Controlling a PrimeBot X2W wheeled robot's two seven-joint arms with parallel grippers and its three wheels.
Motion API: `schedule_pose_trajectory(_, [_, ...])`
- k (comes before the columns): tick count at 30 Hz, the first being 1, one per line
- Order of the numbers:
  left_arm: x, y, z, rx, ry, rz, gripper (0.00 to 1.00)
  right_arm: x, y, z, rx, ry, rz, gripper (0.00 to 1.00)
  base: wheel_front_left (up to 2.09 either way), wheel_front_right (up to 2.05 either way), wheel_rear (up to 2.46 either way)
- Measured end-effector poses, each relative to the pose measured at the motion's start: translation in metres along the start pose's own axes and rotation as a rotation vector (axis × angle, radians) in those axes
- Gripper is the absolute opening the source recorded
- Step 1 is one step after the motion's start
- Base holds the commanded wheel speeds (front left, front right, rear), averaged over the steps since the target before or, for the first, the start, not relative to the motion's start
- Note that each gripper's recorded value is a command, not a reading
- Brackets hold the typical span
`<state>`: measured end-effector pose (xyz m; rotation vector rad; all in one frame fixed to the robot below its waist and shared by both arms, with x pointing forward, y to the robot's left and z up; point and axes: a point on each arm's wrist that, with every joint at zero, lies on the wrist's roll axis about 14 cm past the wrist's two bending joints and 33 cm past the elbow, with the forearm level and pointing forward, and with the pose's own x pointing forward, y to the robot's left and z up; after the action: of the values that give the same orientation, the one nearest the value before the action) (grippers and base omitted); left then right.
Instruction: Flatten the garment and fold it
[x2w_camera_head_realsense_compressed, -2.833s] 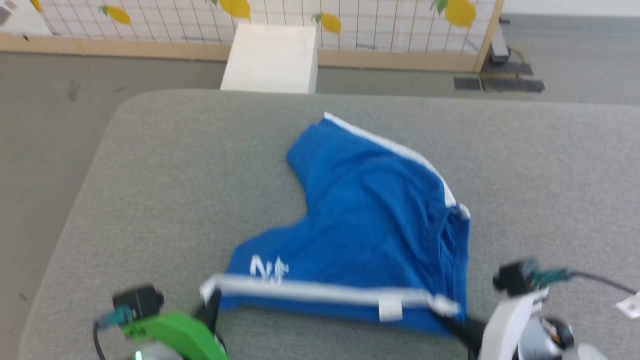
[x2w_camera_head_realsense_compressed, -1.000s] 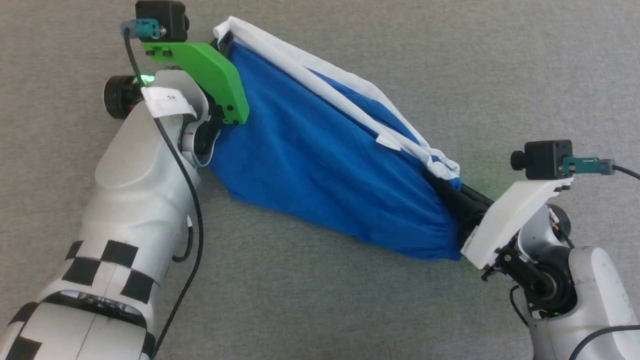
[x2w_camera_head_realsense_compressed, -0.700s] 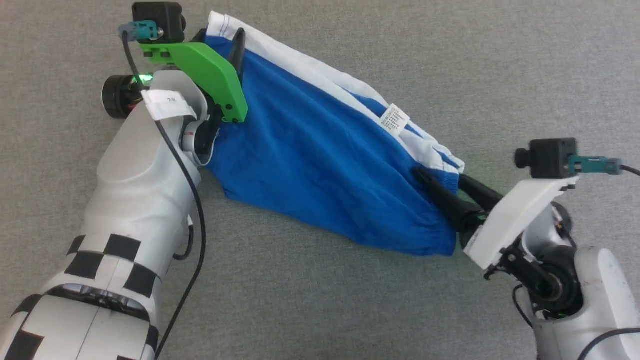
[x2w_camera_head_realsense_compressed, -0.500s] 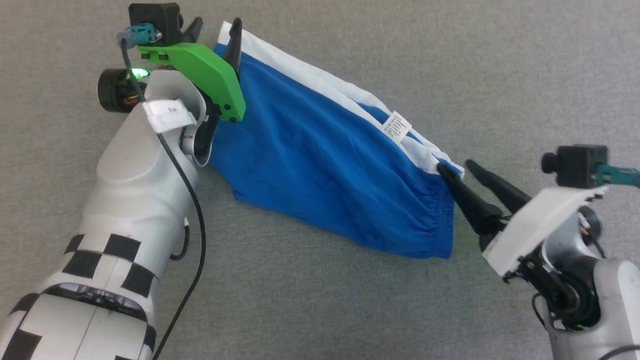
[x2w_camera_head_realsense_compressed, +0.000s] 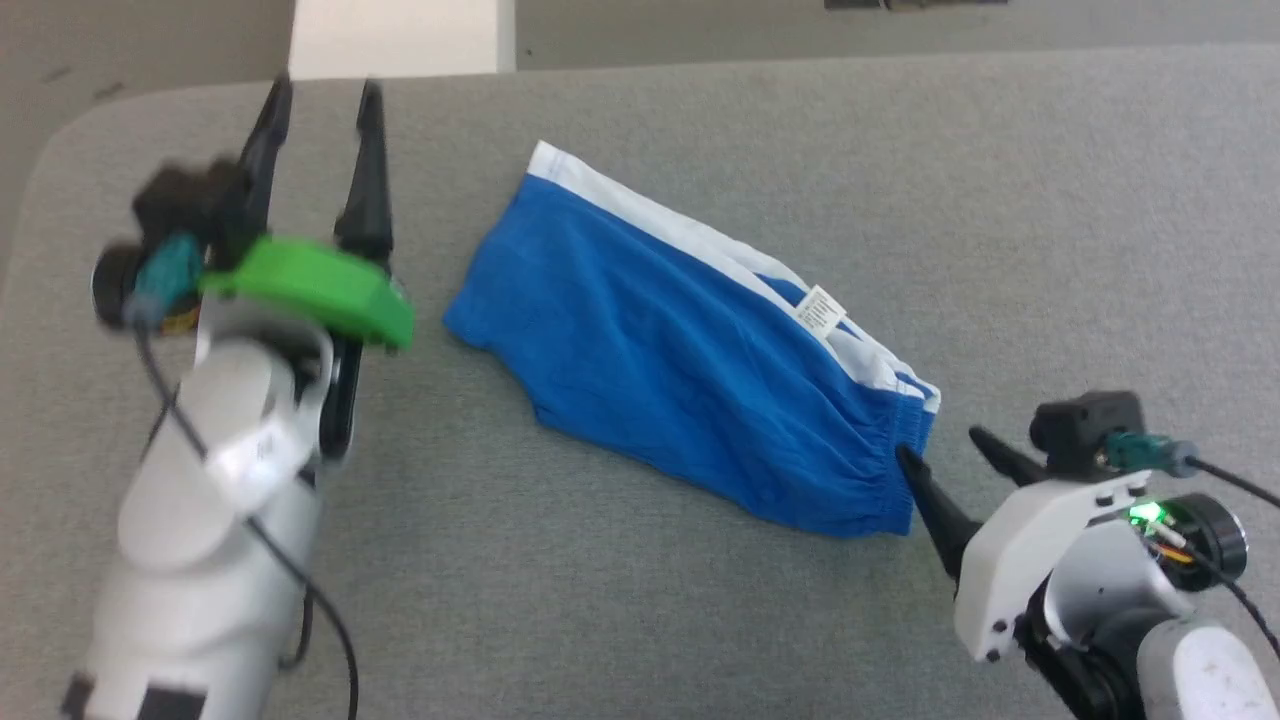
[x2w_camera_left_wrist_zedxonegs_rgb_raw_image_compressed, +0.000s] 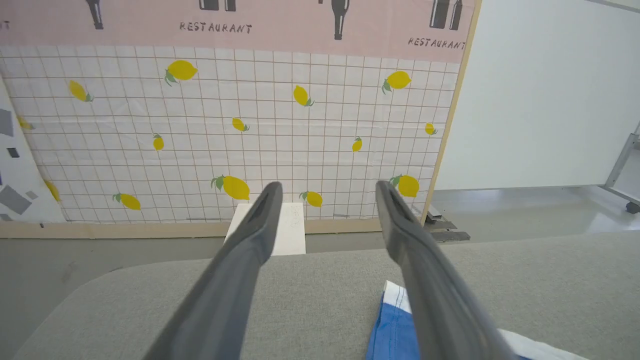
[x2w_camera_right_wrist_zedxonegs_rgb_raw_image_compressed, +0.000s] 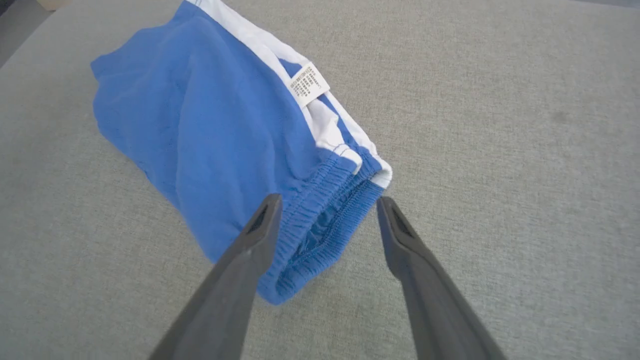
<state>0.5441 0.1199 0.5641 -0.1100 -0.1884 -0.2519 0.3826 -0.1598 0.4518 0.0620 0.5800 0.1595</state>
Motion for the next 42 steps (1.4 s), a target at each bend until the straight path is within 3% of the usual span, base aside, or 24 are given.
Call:
schedule_pose_trajectory(11, [-0.132,0.049,0.012,0.005,-0.003,0.282,1.00,0.002,0.011,-0.032,-0.009,0.115,0.014,1.00,0.00,0.00,0.00])
schedule_pose_trajectory(17, [-0.152,0.051,0.008,-0.014,0.015,0.320,1.00,0.015,-0.001,-0.061,0.028,0.196,-0.012,1.00,0.00,0.00,0.00])
schedule_pose_trajectory(27, [-0.155,0.042,-0.006,-0.045,0.052,0.309,1.00,0.039,0.003,-0.073,0.030,0.230,0.007,1.00,0.00,0.00,0.00])
schedule_pose_trajectory(28, [-0.155,0.042,-0.007,-0.046,0.055,0.308,1.00,0.041,0.003,-0.074,0.027,0.238,0.009,0.65,0.00,0.00,0.00])
schedule_pose_trajectory(29, [-0.155,0.042,-0.008,-0.046,0.058,0.307,1.00,0.042,0.004,-0.074,0.024,0.242,0.012,0.22,0.00,0.00,0.00])
schedule_pose_trajectory(30, [-0.156,0.041,-0.009,-0.047,0.062,0.305,1.00,0.043,0.004,-0.073,0.021,0.242,0.015,0.00,0.00,0.00,0.00])
schedule_pose_trajectory(37, [-0.154,0.034,-0.023,-0.077,0.115,0.274,1.00,0.046,0.007,-0.068,0.026,0.229,0.024,0.00,0.00,0.00,0.00])
schedule_pose_trajectory(42, [-0.129,0.016,-0.029,-0.137,0.166,0.183,1.00,0.047,0.005,-0.063,0.032,0.215,0.020,0.00,0.00,0.00,0.00])
